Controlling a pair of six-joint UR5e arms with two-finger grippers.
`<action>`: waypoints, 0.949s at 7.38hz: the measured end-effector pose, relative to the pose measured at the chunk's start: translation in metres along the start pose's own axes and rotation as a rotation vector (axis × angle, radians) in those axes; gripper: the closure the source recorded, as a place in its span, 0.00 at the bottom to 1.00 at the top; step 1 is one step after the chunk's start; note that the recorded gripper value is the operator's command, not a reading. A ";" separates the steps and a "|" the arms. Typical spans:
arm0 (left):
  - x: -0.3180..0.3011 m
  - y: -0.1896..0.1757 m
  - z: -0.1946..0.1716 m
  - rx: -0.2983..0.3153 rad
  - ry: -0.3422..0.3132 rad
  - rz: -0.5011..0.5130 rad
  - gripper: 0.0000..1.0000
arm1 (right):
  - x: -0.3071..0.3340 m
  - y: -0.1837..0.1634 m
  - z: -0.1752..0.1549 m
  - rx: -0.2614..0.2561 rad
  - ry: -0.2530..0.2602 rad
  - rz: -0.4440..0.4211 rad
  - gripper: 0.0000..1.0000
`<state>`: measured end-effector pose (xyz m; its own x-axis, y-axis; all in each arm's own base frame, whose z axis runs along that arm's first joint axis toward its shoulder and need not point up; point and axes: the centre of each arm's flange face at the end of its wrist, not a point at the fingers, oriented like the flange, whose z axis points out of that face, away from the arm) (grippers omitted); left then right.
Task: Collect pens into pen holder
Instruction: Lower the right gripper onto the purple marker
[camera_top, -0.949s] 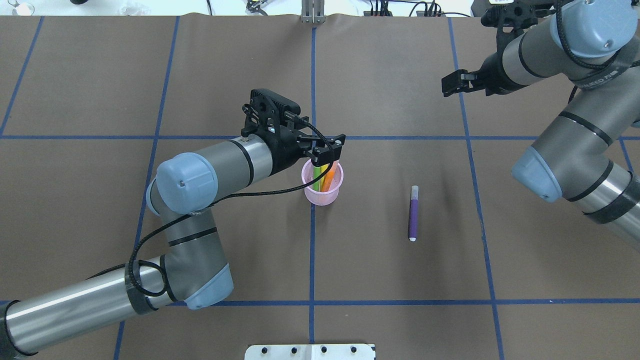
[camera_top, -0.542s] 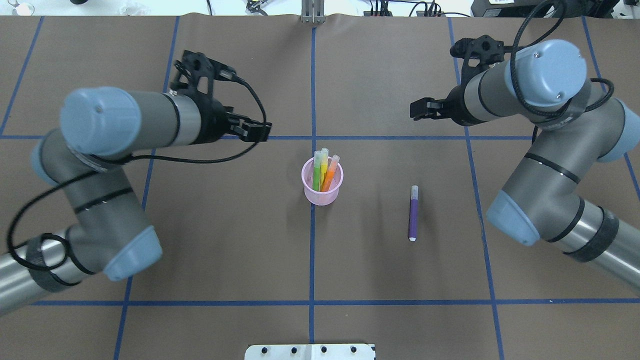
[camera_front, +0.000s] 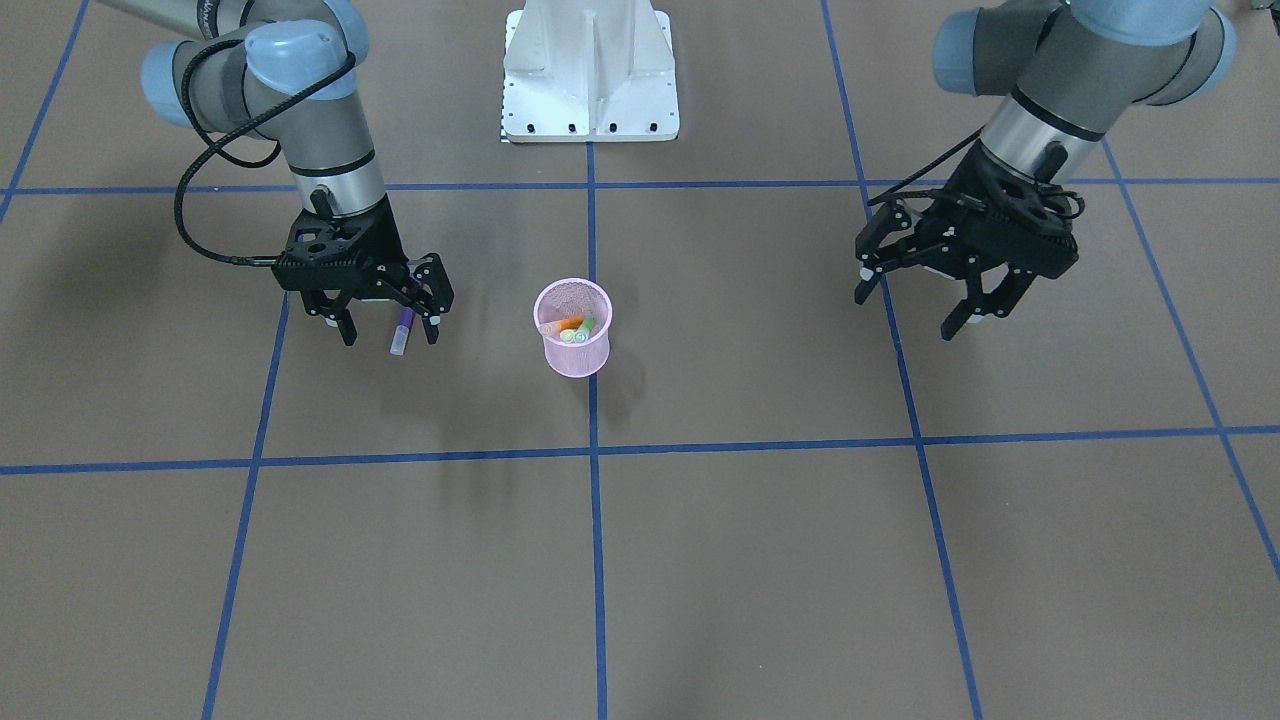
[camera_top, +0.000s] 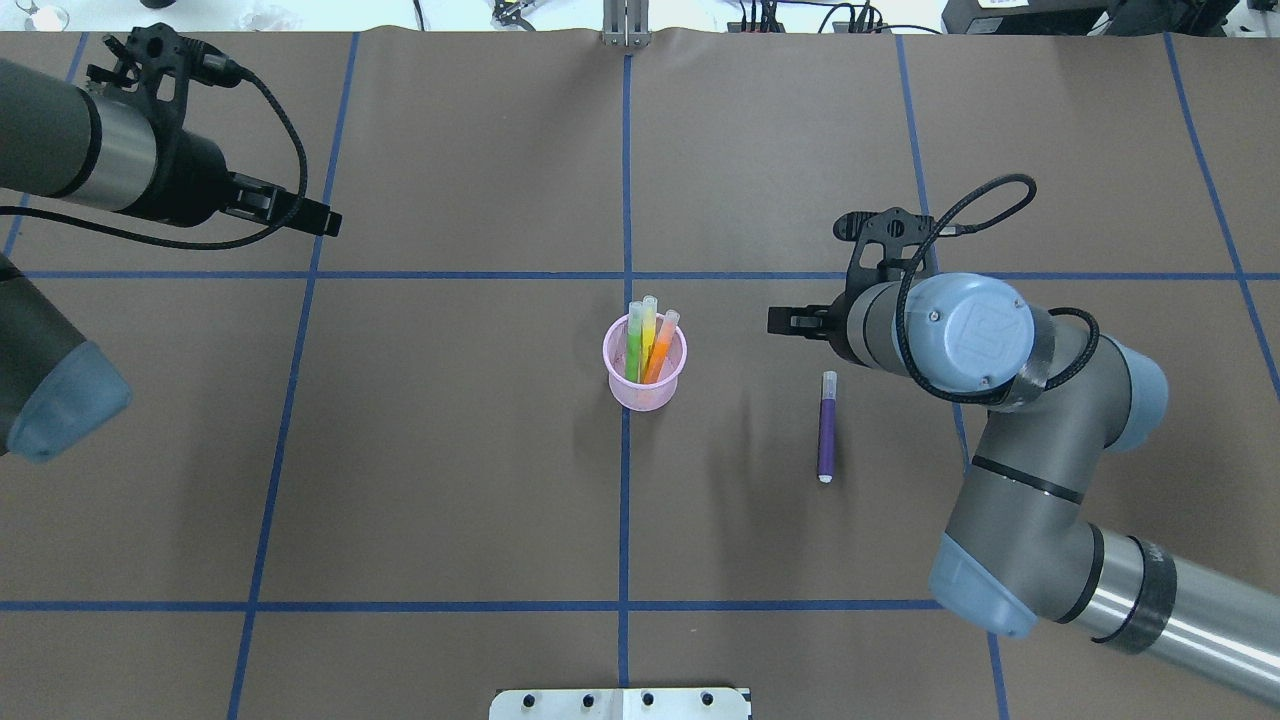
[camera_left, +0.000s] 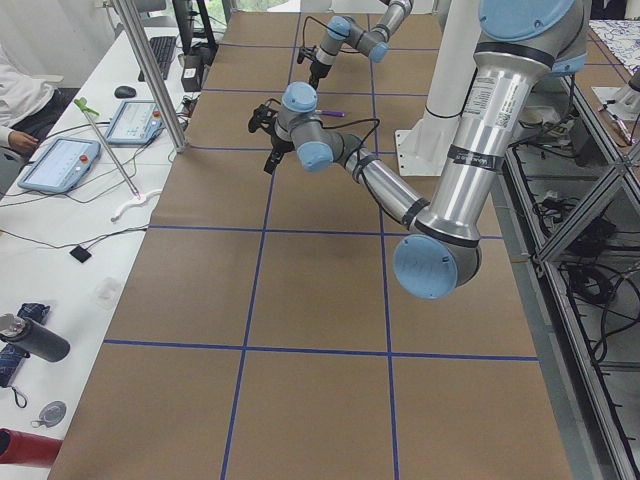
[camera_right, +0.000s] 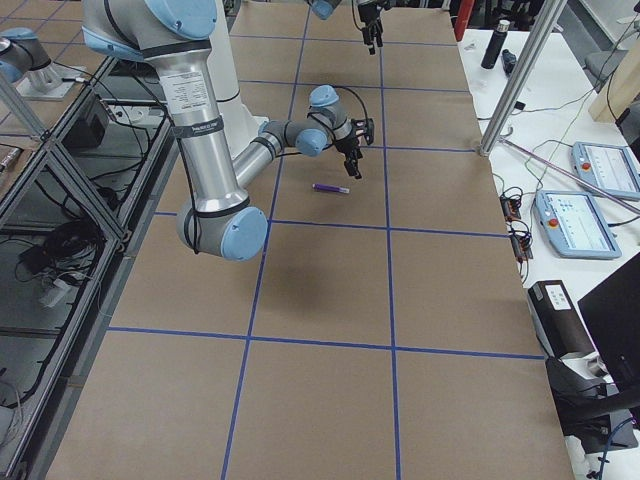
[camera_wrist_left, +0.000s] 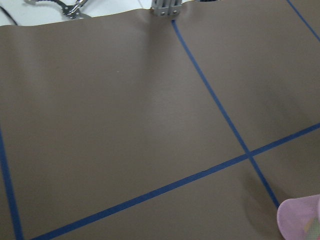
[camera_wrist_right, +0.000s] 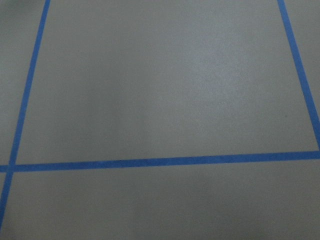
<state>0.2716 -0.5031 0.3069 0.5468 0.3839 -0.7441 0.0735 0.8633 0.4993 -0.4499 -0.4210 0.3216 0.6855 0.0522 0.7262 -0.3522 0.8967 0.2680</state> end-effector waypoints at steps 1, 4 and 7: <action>-0.013 0.008 0.002 -0.015 -0.016 0.023 0.00 | -0.002 0.013 0.007 0.016 0.016 0.003 0.06; -0.019 0.013 0.002 -0.022 -0.025 0.035 0.00 | 0.009 0.024 0.033 0.056 0.023 0.039 0.18; -0.018 0.012 0.002 -0.010 -0.035 0.039 0.00 | 0.034 0.036 0.050 0.107 0.029 0.089 0.33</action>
<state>0.2641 -0.5001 0.3273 0.5777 0.4061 -0.7080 0.0434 0.8509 0.5235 -0.4707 -0.4088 0.3876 0.6664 0.1435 0.7317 -0.4770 0.8362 0.2705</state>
